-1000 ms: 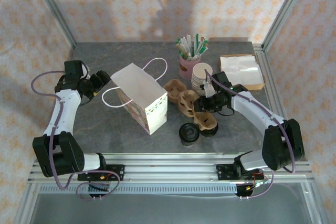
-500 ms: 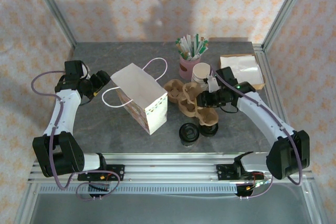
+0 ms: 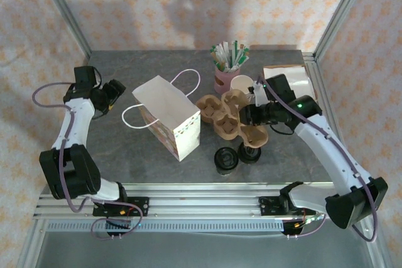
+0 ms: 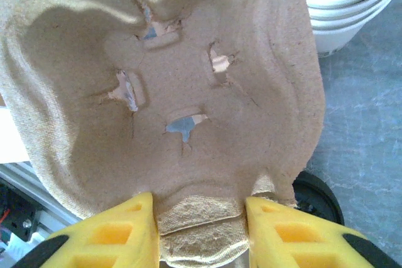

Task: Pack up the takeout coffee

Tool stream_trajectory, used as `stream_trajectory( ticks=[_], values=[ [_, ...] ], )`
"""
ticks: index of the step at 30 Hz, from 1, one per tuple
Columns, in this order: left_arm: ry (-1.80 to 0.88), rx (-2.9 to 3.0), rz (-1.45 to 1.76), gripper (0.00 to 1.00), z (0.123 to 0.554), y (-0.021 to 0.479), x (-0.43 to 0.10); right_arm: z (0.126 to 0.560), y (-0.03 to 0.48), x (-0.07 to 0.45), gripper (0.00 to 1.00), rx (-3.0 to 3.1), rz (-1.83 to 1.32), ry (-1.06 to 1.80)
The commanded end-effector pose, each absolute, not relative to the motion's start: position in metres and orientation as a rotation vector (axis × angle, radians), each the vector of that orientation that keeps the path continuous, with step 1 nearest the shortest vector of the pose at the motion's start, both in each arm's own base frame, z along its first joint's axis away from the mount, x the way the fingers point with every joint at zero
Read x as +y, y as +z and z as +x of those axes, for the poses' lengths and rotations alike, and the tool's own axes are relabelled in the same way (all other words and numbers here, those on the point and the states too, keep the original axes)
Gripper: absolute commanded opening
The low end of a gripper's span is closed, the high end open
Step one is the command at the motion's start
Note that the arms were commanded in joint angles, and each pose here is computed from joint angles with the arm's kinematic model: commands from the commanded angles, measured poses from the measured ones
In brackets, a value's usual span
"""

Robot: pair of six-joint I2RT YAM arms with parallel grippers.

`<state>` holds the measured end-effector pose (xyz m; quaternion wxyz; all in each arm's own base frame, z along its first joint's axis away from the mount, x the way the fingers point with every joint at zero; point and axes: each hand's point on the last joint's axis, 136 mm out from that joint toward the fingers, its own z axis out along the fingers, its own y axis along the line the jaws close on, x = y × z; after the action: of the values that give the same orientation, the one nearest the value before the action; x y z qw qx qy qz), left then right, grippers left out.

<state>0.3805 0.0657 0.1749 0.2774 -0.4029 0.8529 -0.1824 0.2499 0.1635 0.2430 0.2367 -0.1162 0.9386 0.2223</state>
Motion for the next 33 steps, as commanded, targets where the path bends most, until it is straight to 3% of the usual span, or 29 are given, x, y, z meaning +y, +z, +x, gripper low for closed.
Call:
stream_trajectory(
  ticks=[1,11,23,33],
  values=[
    [-0.491,2.325,-1.025,0.73,0.400,0.177,0.060,0.246,0.276,0.157,0.36,2.525,-0.298,0.568],
    [-0.568,2.563,-0.860,0.73,0.441,0.113,0.021,0.254,0.353,0.191,0.35,2.397,-0.406,0.638],
    [-0.777,2.714,-0.850,0.73,0.430,0.053,-0.038,0.257,0.392,0.273,0.35,2.292,-0.639,0.648],
    [-0.818,2.764,-0.956,0.74,0.402,0.038,-0.055,0.260,0.408,0.336,0.36,2.235,-0.728,0.681]
  ],
)
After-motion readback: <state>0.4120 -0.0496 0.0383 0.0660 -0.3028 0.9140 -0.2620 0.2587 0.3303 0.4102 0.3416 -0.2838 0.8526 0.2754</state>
